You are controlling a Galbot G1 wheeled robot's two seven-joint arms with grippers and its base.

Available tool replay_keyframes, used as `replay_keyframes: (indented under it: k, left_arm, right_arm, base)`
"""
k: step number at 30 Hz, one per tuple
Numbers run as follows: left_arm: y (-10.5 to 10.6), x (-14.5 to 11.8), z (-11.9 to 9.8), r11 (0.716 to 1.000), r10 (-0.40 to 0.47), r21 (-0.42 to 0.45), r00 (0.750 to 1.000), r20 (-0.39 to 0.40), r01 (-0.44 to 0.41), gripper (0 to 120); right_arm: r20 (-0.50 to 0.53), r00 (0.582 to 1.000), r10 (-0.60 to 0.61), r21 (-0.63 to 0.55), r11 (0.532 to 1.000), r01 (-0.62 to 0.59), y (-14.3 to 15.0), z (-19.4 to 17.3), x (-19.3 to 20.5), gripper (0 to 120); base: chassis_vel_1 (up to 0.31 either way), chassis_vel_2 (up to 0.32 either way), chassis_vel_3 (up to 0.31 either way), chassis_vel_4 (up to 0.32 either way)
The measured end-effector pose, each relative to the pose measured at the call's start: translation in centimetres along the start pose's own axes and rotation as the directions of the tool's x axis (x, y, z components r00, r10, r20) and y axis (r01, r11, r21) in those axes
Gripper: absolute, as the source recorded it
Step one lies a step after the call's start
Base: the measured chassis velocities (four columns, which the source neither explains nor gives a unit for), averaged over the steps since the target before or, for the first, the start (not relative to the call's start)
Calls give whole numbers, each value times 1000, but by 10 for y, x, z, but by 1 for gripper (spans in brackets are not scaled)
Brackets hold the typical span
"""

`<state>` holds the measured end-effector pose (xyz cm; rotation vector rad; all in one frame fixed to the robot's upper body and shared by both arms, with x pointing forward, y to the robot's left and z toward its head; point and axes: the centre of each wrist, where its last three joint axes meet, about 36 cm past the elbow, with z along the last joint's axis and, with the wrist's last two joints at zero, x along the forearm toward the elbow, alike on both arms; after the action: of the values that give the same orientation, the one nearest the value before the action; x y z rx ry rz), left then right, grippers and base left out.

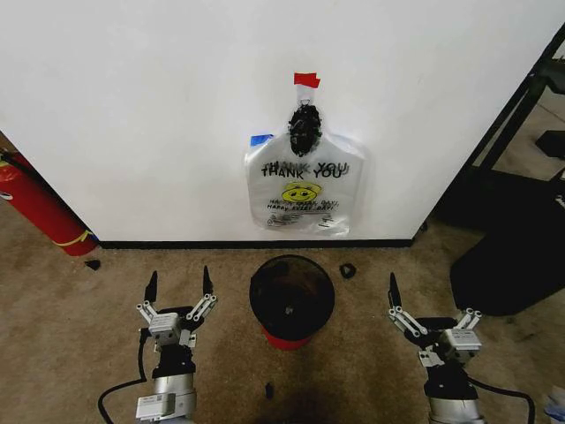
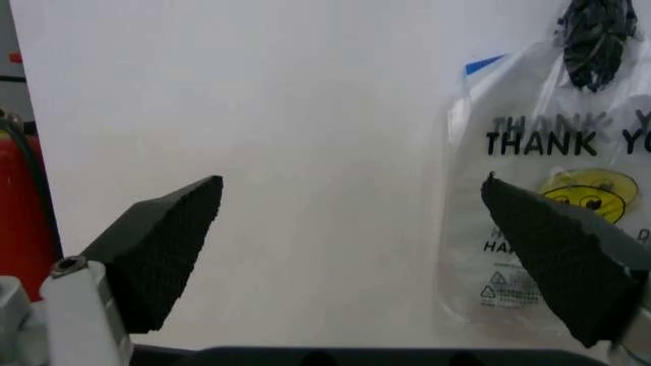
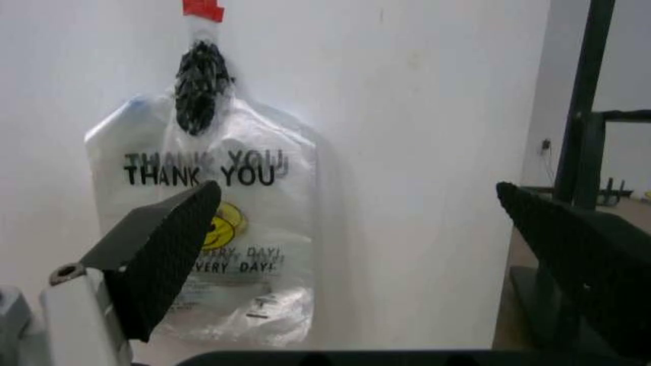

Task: Pick up the garbage bag from the wall and place it over the trash bin.

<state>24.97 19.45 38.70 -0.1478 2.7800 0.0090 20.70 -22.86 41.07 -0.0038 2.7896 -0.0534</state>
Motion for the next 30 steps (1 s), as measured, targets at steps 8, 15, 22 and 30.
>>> replay_keyframes:
  k: [8, 15, 22, 30]
  left_arm:
    - [-1, 3, 1, 1000, -8, 0, 1000, -8, 8, 100]
    - [0, 2, 2, 1000, -7, -2, 1000, -2, 7, 100]
    - [0, 1, 0, 1000, -4, -1, 1000, 3, 4, 100]
    - [0, 1, -4, 1000, -2, -2, 1000, 9, 2, 100]
  right_arm:
    - [6, 1000, 3, 8, 1000, -3, -2, -1, 1, 100]
    - [11, 1000, 2, 9, 1000, -2, -2, -1, 0, 100]
    - [12, 1000, 2, 5, 1000, -2, -2, 0, -1, 100]
    - [16, 1000, 7, 2, 1000, -7, -3, -1, -1, 100]
  base:
    - [0, 0, 0, 0]
    - [0, 0, 0, 0]
    - [0, 0, 0, 0]
    - [0, 0, 0, 0]
